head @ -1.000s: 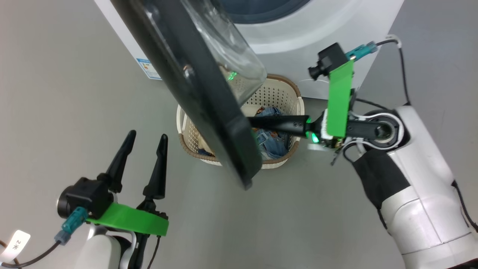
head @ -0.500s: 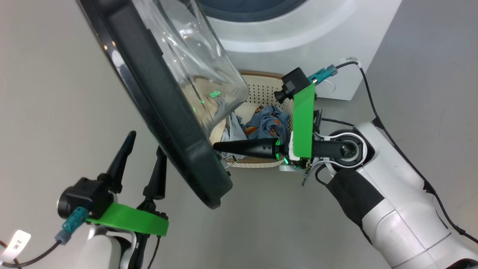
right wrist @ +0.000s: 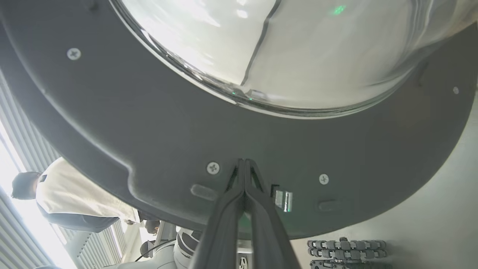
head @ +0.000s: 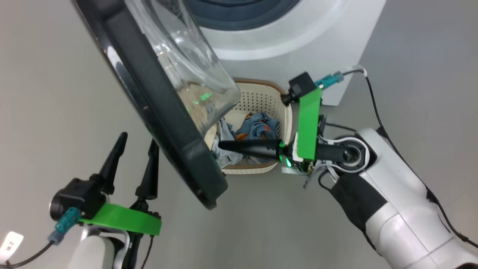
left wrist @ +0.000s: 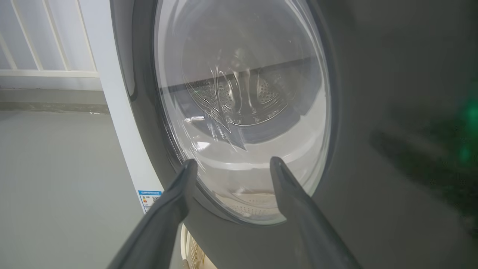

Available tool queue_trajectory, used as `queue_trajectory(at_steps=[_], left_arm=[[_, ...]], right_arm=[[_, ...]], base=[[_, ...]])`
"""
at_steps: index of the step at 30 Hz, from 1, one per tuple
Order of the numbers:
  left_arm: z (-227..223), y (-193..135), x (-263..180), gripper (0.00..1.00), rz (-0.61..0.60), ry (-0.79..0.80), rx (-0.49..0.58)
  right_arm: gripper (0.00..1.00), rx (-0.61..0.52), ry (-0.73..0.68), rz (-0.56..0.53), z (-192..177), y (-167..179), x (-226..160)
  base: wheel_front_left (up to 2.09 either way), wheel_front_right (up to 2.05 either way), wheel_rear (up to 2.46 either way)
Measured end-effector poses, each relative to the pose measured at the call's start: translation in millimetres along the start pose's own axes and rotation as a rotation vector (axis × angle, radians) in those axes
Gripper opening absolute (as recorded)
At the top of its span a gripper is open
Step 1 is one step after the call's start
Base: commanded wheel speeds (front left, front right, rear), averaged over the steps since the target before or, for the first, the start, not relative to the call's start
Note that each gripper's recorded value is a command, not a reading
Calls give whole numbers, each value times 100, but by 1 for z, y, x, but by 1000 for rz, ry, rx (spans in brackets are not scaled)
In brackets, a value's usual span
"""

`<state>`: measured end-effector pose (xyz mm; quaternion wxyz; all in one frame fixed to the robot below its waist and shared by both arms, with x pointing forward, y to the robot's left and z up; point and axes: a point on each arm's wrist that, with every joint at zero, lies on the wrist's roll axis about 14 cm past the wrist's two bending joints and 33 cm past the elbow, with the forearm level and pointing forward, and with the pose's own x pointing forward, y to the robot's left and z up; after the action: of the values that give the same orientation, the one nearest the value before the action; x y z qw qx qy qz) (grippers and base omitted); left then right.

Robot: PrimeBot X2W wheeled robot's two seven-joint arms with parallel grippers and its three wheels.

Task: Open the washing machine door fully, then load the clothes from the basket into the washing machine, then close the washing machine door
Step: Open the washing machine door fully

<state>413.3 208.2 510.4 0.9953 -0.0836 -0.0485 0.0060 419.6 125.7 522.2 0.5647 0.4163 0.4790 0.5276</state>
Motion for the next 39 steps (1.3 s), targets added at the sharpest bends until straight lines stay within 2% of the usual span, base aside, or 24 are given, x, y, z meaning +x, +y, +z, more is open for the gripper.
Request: queue_trajectory(at_steps=[8,25,31,32,33,34,39], left_arm=[[1,1,-7,100,-11,3,11],[5,-4,-25,100,-35,-1,12],[2,-10,-30,100,-49,5,7],[2,-10,-30,100,-52,7,8],[2,-12,-31,100,-57,7,10],[2,-14,-32,100,-64,7,11],[5,-18,-33,100,-76,-4,15]], right_arm=[[0,35,-92,-5,-3,-1,-22],[0,113,-414,29,-14,5,-88],[0,97,-548,29,-11,9,-114],[10,84,-582,22,-9,10,-120],[38,68,-622,7,-6,10,-127],[100,17,-699,-31,1,11,-140],[100,-124,-906,-121,20,17,-172]], base=[[0,0,0],[0,0,0],[0,0,0],[0,0,0],[0,0,0],[0,0,0],[0,0,0]])
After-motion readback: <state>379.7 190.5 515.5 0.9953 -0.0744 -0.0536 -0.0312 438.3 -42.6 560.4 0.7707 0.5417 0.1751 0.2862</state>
